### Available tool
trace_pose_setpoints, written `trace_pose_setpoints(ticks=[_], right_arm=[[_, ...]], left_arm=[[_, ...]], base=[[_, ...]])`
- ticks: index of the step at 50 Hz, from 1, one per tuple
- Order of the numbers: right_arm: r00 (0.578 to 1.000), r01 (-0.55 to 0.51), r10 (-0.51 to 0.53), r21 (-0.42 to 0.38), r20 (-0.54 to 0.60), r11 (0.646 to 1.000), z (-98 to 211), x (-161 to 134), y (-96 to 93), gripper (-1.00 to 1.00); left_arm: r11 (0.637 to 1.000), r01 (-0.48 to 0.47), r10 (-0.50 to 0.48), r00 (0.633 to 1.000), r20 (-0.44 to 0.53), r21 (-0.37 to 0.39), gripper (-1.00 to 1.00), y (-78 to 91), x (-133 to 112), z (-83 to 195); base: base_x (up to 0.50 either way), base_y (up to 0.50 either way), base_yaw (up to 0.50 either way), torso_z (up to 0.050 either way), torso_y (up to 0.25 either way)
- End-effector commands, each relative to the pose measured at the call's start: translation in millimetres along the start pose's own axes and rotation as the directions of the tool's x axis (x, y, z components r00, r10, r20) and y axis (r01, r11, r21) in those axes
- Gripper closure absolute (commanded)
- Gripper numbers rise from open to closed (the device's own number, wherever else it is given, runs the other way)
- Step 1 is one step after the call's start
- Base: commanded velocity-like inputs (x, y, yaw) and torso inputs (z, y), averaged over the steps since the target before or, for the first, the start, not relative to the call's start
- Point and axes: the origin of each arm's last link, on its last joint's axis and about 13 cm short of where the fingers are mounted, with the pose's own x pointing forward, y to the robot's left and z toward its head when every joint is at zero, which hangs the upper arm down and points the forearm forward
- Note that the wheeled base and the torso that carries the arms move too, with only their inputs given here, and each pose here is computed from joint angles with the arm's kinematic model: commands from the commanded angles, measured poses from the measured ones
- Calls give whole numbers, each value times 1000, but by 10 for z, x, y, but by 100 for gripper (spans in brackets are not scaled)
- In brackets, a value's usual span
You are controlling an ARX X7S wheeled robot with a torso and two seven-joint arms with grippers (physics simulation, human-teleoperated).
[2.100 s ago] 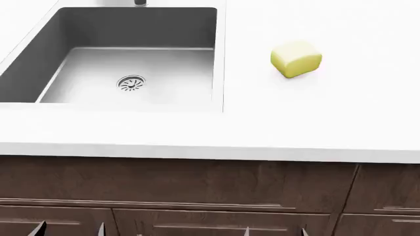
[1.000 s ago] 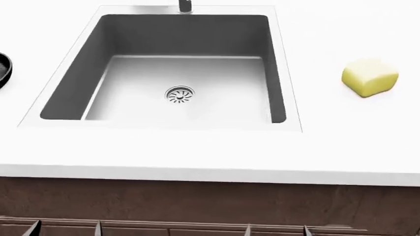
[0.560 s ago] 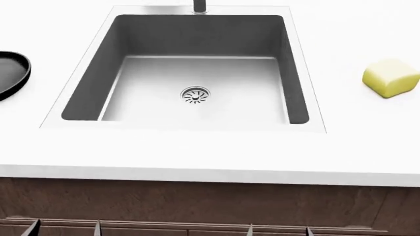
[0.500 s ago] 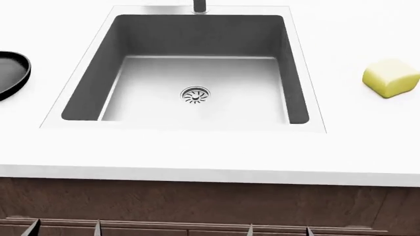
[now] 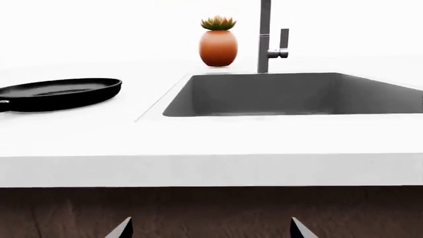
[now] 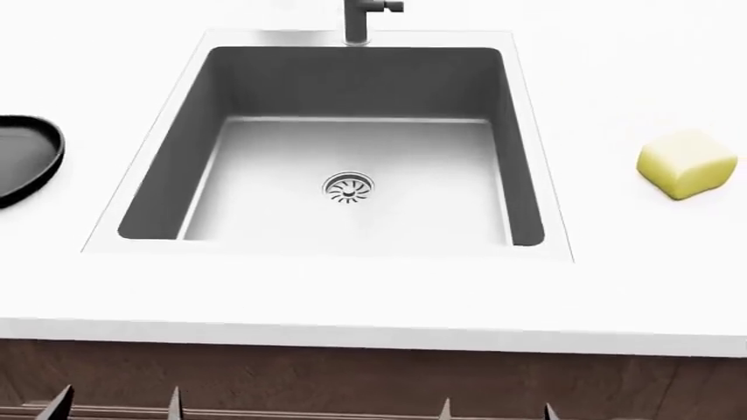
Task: Pick the pan and sponge and place them into the sink. Then turn on the water.
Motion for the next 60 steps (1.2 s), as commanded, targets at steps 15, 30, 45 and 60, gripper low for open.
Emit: trace_pose_setpoints(ticks=[15, 30, 45, 60], right_arm=[[1000, -2, 2, 2, -3, 1000, -3, 0, 2, -100], [1000, 9, -9, 19, 7, 1000, 40, 0, 2, -100], [988, 48, -41, -47, 148, 998, 1074, 58, -194, -100], [983, 88, -80, -46, 168, 995, 1850, 113, -579, -100]], left_arm=[[1000, -22, 22, 1000, 15, -18, -100, 18, 4, 29], [999, -24, 24, 1000, 6, -44, -100, -9, 24, 61], [999, -3, 3, 1000, -3, -34, -100, 120, 41, 990], [1000, -13, 13, 1000, 15, 24, -100, 492, 75, 1766]], base=[[0, 0, 0, 23, 0], [0, 0, 0, 0, 0], [0, 0, 0, 0, 0], [0, 0, 0, 0, 0]])
